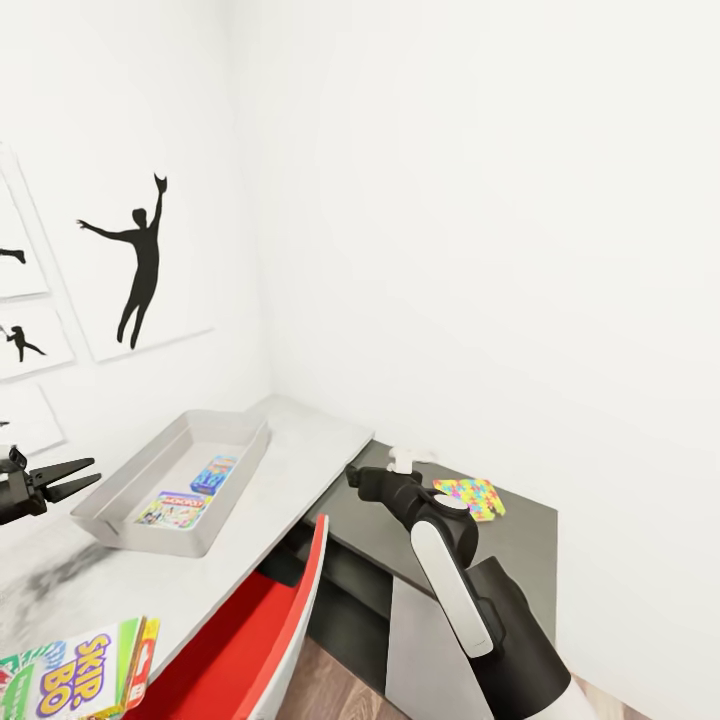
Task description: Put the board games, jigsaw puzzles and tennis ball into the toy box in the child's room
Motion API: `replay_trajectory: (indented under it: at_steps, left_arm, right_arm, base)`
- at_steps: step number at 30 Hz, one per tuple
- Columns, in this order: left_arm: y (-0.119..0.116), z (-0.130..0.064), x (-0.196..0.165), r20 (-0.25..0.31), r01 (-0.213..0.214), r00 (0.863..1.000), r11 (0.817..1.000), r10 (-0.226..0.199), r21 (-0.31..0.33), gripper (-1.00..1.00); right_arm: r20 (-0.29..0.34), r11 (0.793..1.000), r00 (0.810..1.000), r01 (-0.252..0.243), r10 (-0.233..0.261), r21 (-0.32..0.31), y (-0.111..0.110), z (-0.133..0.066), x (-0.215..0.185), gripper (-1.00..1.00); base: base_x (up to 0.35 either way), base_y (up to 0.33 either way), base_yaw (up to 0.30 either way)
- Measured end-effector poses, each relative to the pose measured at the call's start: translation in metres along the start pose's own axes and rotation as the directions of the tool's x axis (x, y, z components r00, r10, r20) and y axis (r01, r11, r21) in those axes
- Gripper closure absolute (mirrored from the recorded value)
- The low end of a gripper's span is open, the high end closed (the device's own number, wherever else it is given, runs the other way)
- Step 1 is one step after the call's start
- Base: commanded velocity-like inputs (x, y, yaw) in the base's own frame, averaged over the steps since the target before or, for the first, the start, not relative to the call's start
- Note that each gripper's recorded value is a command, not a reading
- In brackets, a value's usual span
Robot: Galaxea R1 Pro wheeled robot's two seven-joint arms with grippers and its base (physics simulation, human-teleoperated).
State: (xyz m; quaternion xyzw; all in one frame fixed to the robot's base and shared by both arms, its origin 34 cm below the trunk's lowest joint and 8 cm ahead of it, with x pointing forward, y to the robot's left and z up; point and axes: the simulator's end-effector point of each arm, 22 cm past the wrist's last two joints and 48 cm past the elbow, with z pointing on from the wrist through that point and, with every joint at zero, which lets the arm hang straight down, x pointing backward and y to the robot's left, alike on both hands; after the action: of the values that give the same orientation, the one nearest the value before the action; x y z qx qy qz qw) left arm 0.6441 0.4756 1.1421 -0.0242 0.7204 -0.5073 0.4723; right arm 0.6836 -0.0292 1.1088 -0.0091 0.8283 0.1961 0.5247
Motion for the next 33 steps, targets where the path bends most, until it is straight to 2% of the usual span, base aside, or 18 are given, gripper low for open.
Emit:
replay_trajectory:
  at_steps: [11, 19, 25, 33]
  left_arm:
    - [-0.008, -0.003, -0.004, 0.009, -0.013, 1.0, 1.0, 0.013, 0.009, -1.0]
    - [-0.013, -0.003, -0.006, 0.013, -0.019, 1.0, 1.0, 0.019, 0.015, -1.0]
    - [-0.014, -0.004, -0.007, 0.014, -0.021, 1.0, 1.0, 0.021, 0.016, -1.0]
    - [-0.014, -0.004, -0.007, 0.014, -0.02, 1.0, 1.0, 0.02, 0.017, -1.0]
  right_arm:
    - [0.015, 1.0, 1.0, 0.009, -0.009, 0.0, 0.003, -0.005, -0.007, -1.0]
    - [0.025, 1.0, 1.0, 0.012, -0.012, 0.0, 0.004, -0.009, -0.011, -1.0]
    - [0.029, 1.0, 1.0, 0.013, -0.013, -0.003, 0.006, -0.01, -0.012, -1.0]
    - [0.029, 1.0, 1.0, 0.013, -0.013, -0.003, 0.006, -0.01, -0.013, -1.0]
  base:
    - [-0.078, 0.0, 0.06]
    - [-0.276, 0.0, 0.184]
    - [-0.295, 0.0, 0.052]
    - [-0.029, 0.0, 0.002]
